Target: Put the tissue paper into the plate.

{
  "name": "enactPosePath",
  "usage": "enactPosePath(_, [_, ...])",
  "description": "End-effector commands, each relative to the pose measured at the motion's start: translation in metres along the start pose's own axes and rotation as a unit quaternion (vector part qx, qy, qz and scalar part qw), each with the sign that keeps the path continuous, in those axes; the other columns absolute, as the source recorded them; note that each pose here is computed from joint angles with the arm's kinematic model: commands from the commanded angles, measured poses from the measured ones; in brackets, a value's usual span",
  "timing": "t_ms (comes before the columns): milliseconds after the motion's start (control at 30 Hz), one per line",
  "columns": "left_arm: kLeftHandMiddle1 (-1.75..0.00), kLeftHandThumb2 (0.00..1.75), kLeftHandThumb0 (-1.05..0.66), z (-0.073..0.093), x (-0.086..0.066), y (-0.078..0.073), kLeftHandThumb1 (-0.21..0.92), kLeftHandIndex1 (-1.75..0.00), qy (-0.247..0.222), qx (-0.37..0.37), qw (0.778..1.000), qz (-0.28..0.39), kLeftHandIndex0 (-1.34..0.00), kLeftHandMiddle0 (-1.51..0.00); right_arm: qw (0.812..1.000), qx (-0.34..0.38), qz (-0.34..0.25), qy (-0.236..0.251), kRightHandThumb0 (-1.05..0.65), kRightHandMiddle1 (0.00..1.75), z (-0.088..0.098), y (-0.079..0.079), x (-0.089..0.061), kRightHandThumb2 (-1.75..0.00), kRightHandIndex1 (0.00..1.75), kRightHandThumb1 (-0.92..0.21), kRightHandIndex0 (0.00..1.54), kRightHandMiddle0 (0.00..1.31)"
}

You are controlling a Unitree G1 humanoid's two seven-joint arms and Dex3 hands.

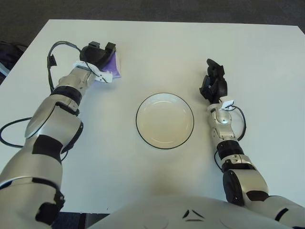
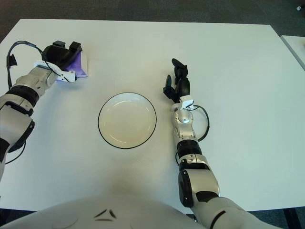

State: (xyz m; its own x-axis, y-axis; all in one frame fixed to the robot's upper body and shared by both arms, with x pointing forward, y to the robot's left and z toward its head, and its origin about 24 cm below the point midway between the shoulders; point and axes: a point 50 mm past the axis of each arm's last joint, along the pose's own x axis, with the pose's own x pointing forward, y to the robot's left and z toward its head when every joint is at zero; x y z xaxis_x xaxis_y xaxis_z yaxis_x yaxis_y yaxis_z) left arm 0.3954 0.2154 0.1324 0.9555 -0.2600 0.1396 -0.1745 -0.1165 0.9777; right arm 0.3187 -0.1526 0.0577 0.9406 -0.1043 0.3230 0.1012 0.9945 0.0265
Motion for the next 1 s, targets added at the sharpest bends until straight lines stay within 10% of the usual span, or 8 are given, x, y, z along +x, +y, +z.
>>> enactPosePath(0, [-1.75,1.32,-0.49,0.014,-0.006,-0.004,0.31,-1.75,-0.04,-0.067,0.996,0.048,-0.62,-1.16,0.991,-0.033,-0.02,0.126,-0.53,0.72,-0.052,-0.025,-0.06,-0.8,0.24,-0.92,0.27,0.0])
enactPosePath(400, [-1.75,1.33,-0.49,0.022,-0.007,0.026,0.3,-1.75,-0.075,-0.213,0.953,0.2,-0.63,-1.26,0.991,-0.036,-0.015,0.129,-0.53,0.72,-0.054,-0.021,-0.061,-0.8,0.25,-0.92,0.27,0.0])
enactPosePath(567, [-1.75,1.33,-0.48,0.024,-0.006,0.046,0.3,-1.75,-0.072,-0.34,0.898,0.269,-0.62,-1.25,0.99,-0.037,-0.014,0.132,-0.53,0.72,-0.055,-0.02,-0.062,-0.8,0.25,-0.92,0.27,0.0])
enactPosePath(967, [-1.75,1.35,-0.49,0.025,-0.006,0.056,0.29,-1.75,-0.086,-0.441,0.848,0.28,-0.64,-1.26,0.99,-0.032,-0.012,0.135,-0.52,0.72,-0.056,-0.019,-0.064,-0.81,0.25,-0.92,0.27,0.0])
